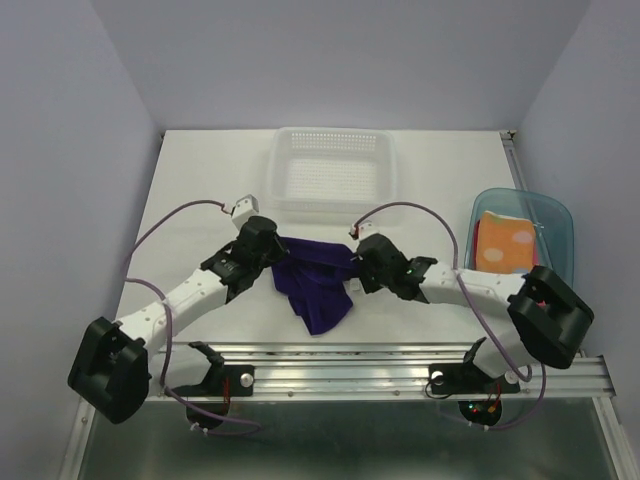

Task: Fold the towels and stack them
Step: Flatten out the crumpled towel, then fold the towel

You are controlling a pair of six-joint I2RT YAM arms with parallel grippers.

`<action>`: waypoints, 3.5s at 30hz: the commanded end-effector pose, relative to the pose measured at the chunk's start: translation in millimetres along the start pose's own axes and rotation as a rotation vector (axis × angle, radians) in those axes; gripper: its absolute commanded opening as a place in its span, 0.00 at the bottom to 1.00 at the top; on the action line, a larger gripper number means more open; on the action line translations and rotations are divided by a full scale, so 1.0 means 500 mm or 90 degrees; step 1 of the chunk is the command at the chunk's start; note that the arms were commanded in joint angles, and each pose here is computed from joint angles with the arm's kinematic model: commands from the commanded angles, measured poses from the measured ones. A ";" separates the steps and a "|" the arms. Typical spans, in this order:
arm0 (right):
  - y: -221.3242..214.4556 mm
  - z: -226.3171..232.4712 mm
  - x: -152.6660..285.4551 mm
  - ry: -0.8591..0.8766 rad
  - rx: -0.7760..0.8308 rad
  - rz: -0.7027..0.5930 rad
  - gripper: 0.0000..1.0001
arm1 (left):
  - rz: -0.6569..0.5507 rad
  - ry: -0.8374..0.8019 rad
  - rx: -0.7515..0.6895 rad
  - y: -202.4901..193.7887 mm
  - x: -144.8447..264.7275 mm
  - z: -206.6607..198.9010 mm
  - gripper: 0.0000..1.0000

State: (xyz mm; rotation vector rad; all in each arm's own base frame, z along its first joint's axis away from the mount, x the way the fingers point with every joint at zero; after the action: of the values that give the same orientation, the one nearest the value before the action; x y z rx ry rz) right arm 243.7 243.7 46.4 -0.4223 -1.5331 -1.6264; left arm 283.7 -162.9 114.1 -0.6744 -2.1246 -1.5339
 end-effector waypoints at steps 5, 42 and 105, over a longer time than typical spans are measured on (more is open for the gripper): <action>0.326 0.084 0.263 0.086 0.030 -0.257 0.01 | -0.261 -0.197 0.027 0.308 0.225 -0.135 0.00; 0.503 0.297 0.974 0.658 0.345 -0.499 0.01 | -0.482 -0.744 -0.085 0.507 0.838 -0.288 0.00; 0.334 0.116 0.152 0.152 0.089 -0.111 0.01 | -0.123 -0.120 -0.004 0.258 0.047 0.033 0.00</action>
State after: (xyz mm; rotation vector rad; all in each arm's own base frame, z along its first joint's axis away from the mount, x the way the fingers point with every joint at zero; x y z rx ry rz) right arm 307.5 299.7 209.6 0.0208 -1.4996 -1.5137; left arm 356.5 -115.0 218.9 -0.6801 -2.3732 -1.6475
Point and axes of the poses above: each gripper's point midway between its finger pads, its own x axis back along the fingers, its own z axis along the line the jaws close on, y = z × x, the point moved 1 cm from there along x, back along the fingers, and after that the axes turned 13 degrees about -x, right-handed, at the moved point
